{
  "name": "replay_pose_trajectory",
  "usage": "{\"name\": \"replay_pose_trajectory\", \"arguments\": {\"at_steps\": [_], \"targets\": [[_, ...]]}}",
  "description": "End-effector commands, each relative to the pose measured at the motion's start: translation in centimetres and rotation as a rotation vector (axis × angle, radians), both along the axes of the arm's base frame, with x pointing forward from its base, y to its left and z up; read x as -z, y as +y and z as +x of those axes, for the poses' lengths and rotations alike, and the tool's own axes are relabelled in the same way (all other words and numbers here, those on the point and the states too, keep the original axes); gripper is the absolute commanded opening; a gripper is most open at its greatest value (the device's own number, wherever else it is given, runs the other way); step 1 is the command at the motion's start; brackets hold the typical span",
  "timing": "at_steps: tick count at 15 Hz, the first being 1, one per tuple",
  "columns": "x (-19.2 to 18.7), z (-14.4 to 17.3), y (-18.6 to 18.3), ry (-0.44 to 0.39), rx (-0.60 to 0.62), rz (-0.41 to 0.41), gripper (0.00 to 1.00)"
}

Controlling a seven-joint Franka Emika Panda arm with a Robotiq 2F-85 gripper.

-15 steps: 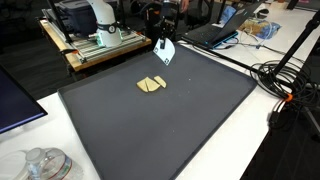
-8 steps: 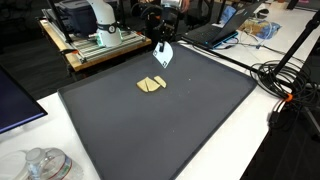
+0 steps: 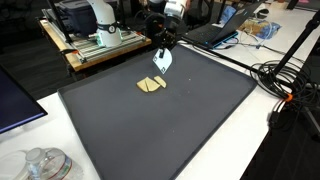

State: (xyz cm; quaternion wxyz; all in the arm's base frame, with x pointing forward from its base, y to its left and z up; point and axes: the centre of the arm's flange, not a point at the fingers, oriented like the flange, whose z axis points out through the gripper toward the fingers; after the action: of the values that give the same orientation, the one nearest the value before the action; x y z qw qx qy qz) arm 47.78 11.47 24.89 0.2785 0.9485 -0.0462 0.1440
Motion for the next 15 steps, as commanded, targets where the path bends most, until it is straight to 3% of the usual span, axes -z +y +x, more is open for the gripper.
{"name": "replay_pose_trajectory", "arguments": {"at_steps": [1,7,15], "targets": [[0.8,1.1,1.0,-0.072,0.018,-0.092,0.01],[1.1,1.7,0.8,-0.104,0.047,-0.188,0.01],[2.5,1.5,-0.1,-0.044,0.091,-0.209,0.01]]}}
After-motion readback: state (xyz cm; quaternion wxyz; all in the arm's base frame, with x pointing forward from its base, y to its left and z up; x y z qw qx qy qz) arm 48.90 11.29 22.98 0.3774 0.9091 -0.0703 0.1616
